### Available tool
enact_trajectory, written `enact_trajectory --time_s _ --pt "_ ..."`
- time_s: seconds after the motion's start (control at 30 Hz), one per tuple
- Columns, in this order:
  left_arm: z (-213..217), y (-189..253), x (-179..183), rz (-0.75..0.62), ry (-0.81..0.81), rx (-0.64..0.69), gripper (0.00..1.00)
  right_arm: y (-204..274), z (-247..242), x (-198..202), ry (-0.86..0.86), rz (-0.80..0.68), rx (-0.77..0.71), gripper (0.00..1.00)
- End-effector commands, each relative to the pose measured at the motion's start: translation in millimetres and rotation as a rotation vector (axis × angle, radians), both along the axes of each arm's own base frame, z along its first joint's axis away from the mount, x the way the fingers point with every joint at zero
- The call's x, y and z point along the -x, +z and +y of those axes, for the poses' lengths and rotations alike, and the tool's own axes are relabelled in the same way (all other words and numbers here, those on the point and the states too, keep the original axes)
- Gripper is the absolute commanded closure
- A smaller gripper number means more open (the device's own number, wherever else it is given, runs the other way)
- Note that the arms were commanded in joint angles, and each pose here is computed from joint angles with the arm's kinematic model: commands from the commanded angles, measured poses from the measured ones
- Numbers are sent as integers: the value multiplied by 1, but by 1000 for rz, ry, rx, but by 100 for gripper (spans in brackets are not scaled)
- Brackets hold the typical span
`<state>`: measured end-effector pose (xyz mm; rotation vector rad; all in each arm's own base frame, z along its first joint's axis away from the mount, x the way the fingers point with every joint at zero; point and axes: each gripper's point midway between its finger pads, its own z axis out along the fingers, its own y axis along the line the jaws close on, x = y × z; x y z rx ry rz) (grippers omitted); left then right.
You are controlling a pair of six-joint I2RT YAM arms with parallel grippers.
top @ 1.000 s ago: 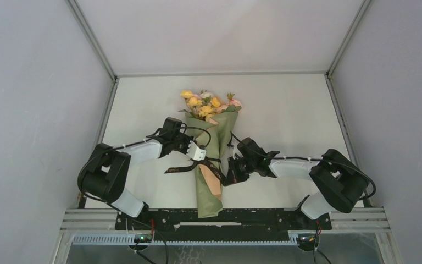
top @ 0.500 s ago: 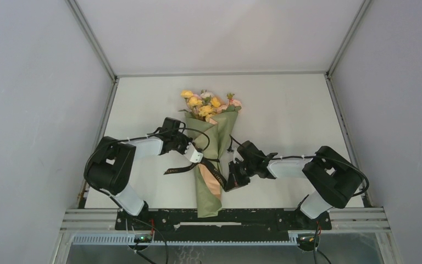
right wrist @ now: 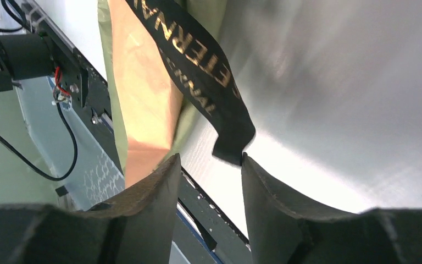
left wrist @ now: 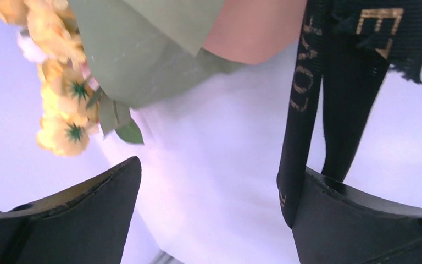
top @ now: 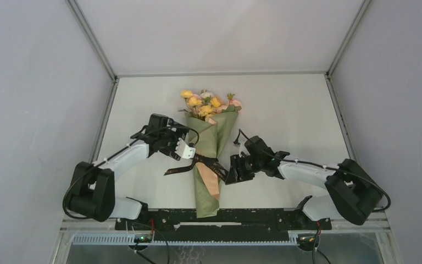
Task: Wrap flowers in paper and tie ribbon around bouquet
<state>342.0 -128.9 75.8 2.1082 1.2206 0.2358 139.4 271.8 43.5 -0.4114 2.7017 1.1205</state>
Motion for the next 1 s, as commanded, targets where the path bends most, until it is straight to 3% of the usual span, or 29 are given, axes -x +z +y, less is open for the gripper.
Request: enact_trajectory --time_s 0.0,0.1,0.23,0.37,0.53,0.63,0.73,0.8,0.9,0.97 --pt "41 -10 34 91 26 -106 0 25 -12 -18 -35 -104 16 45" --pt "50 -6 43 98 57 -103 0 33 -18 -26 -50 -131 31 43" --pt "29 14 75 227 11 28 0 52 -9 -40 -53 -184 2 45" --pt "-1 29 97 343 26 182 0 65 13 -53 -20 -201 -45 49" --pt "-37 71 95 456 174 456 0 71 34 -59 10 -214 -69 51" --pt "-35 79 91 436 210 472 18 76 46 -62 10 -221 -113 55" --pt "-24 64 117 396 67 350 55 79 58 -62 21 -218 -134 62" --pt "-22 51 133 374 -15 309 72 79 65 -63 31 -215 -142 65" --pt "-23 27 140 315 -70 233 78 77 74 -64 42 -208 -145 66" --pt "-25 22 129 278 -49 239 67 77 77 -66 36 -210 -153 66"
